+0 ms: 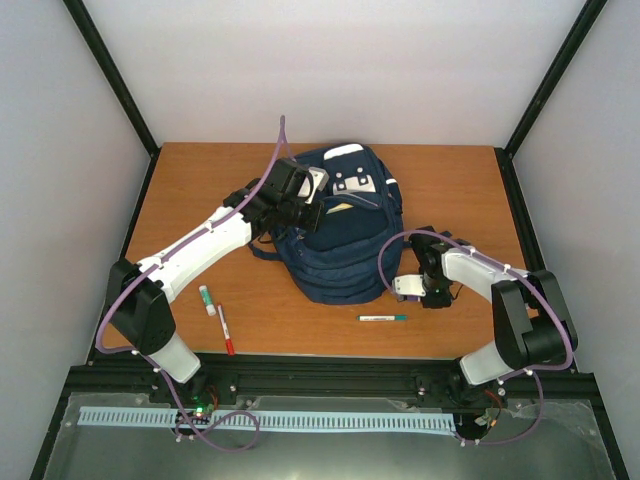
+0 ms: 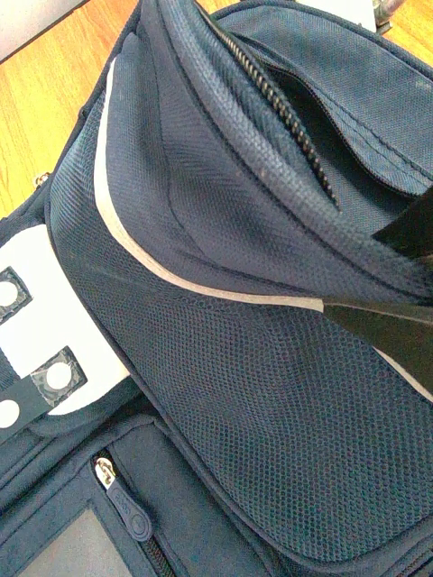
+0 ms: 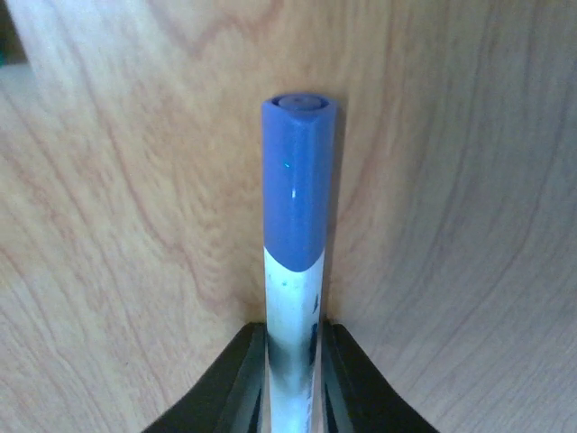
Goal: Pack the student bag
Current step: Pick up the stationery from the center of the board, then place the stationery in the student bag.
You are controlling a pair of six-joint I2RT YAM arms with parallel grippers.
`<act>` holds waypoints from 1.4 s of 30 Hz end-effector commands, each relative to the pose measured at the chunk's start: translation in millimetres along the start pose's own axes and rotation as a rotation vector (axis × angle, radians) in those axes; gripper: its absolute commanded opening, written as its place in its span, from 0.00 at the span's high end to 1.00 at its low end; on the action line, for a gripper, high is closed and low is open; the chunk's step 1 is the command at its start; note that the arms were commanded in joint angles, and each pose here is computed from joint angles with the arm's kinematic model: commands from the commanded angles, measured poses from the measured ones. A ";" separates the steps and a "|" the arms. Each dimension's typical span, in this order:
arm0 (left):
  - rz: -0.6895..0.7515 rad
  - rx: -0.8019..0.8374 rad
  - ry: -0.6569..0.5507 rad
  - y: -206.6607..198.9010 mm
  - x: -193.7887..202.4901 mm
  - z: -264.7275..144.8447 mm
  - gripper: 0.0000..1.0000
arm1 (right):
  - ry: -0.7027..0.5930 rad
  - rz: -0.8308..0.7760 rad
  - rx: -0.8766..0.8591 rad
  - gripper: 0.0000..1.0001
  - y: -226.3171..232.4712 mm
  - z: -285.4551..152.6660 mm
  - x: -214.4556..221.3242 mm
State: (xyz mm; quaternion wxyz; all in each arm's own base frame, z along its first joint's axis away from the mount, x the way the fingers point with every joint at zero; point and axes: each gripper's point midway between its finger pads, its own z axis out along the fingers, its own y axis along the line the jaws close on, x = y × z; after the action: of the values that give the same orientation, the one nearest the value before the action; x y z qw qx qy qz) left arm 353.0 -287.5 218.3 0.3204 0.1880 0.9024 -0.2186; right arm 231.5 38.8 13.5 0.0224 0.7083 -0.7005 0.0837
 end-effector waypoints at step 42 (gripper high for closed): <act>-0.027 0.092 -0.149 -23.0 -48.2 -40.2 0.98 | -0.234 -0.154 0.525 0.94 -50.6 -194.5 -158.5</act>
State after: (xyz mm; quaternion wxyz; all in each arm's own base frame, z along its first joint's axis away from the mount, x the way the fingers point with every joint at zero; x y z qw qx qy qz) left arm 351.3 -289.3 218.6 0.3167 0.1888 0.9019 -0.2249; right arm 239.2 217.6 179.2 -0.2167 0.7502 -0.6165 0.1007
